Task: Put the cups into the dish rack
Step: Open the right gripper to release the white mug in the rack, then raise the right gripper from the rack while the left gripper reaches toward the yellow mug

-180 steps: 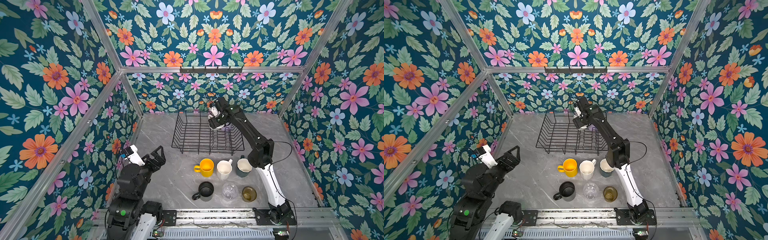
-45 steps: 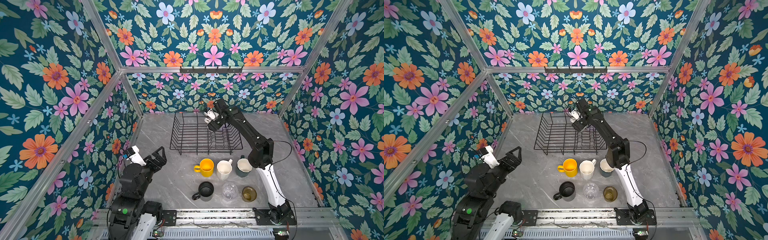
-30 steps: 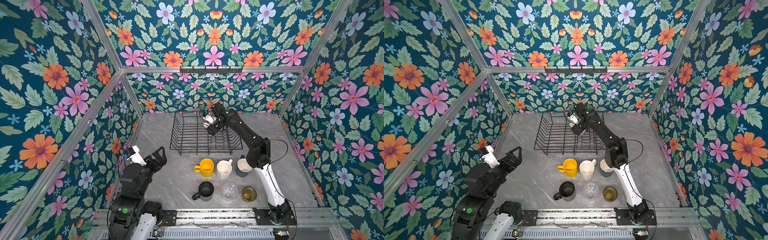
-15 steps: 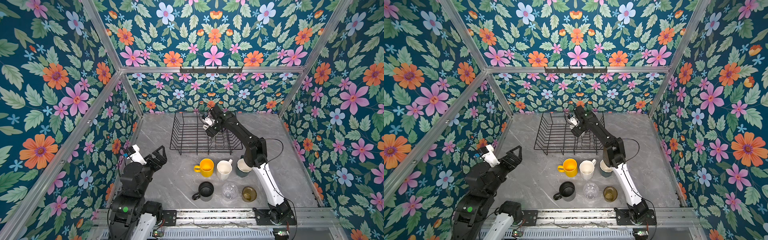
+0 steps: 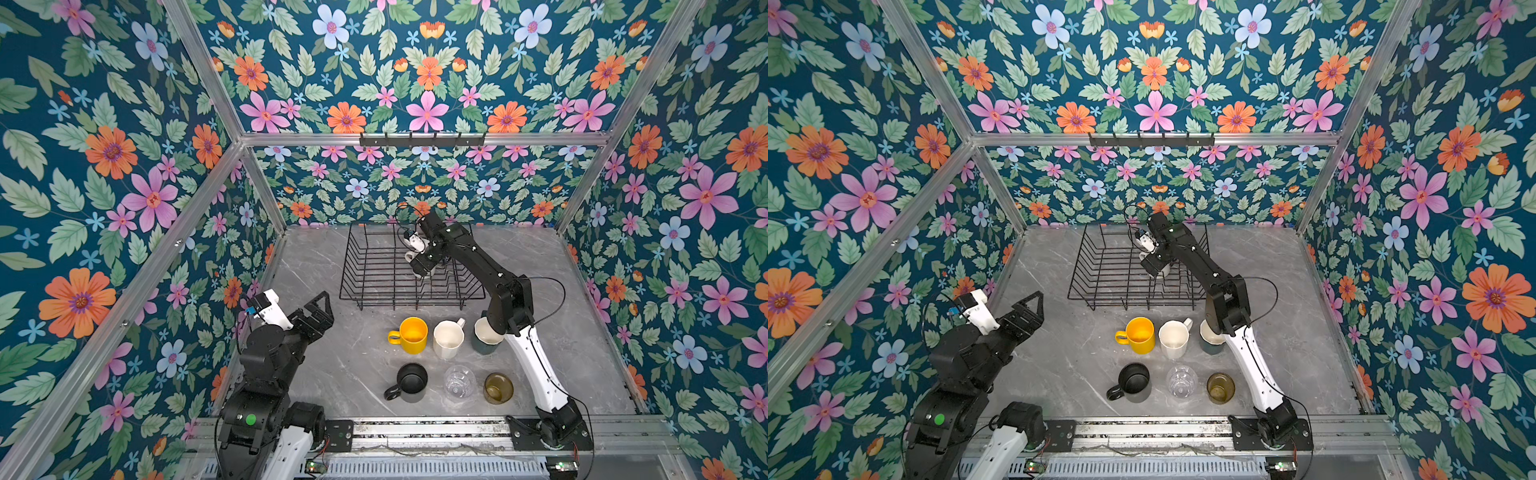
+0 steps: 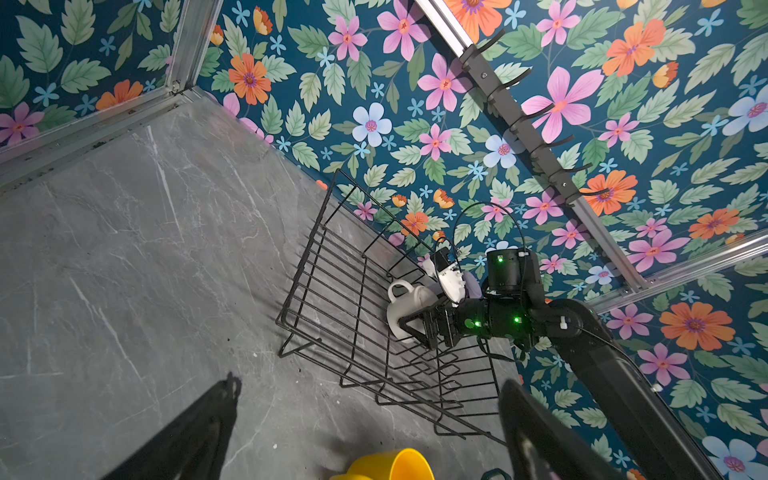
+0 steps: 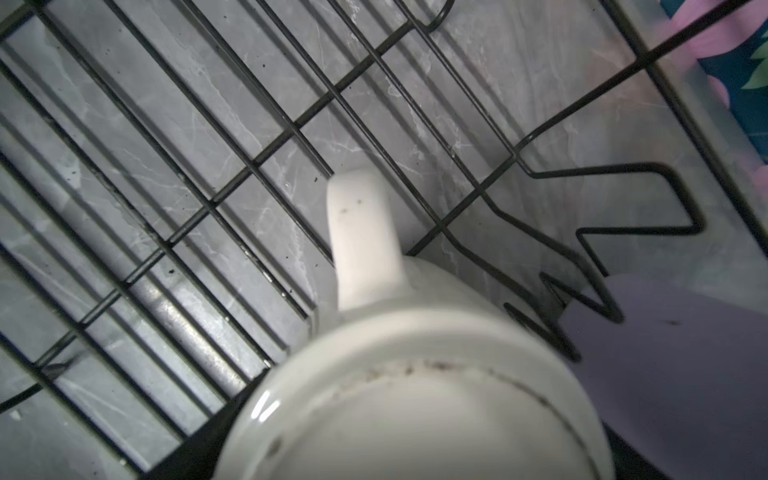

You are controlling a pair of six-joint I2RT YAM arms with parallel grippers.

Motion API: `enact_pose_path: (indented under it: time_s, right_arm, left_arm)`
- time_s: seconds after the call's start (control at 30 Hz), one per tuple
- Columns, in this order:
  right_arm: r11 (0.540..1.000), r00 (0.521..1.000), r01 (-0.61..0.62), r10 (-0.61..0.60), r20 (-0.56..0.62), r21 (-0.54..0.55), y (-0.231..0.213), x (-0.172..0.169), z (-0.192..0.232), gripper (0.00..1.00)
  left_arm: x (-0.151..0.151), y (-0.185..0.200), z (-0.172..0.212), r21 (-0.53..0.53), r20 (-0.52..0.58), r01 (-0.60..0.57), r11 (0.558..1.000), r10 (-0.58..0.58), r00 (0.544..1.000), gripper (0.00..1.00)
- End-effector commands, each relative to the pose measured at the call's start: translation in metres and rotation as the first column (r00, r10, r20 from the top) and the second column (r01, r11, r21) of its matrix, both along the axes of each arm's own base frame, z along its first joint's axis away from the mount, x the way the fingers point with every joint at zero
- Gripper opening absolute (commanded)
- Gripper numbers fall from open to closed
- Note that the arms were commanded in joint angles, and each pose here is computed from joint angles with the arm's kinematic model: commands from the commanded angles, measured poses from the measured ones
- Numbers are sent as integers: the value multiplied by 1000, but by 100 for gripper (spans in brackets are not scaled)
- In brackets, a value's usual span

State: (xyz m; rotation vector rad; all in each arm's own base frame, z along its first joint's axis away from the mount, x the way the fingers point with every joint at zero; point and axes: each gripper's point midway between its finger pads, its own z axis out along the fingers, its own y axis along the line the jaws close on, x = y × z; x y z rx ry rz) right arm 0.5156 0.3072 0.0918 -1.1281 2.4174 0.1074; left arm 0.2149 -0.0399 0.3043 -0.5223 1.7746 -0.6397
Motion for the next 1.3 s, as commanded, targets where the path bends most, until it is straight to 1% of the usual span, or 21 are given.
enact_pose_path:
  time_s: [0.0,0.2,0.37,0.47,0.67,0.87,1.0,1.1,1.17,1.27]
  right_arm:
    - [1000,1000,0,0,-6,23,3,-4,9,94]
    - [998,1000,13,-14,11,55,5,-7,31,94]
    - [993,998,57,-60,25,99,2,-12,61,94]
    - [987,996,86,-89,14,138,0,-21,79,94]
    - [958,985,170,-170,-20,233,-9,-48,113,93]
    - [924,971,239,-232,-61,297,-27,-88,131,92]
    - [904,961,278,-264,-87,325,-42,-116,136,92]
    - [889,954,298,-282,-97,347,-51,-134,139,93]
    - [880,952,306,-290,-99,364,-56,-143,143,93]
    - [866,951,306,-292,-97,395,-63,-158,154,94]
  left_arm:
    - [-1,1,7,4,26,-4,1000,4,1000,100]
    - [-2,2,7,1,25,-7,1000,7,1000,100]
    - [-3,3,5,-3,23,-12,1000,12,1000,100]
    - [-4,4,2,-2,18,-14,1000,14,1000,100]
    - [-6,3,-2,0,3,-8,1000,8,1000,100]
    - [-6,-1,-6,4,-8,13,1000,-13,1000,99]
    - [-4,-8,-9,28,-26,60,998,-59,998,99]
    - [-1,-20,-15,50,-63,129,990,-125,990,98]
    - [2,-30,-21,62,-97,188,980,-181,979,97]
    - [5,-48,-30,69,-149,299,952,-286,946,94]
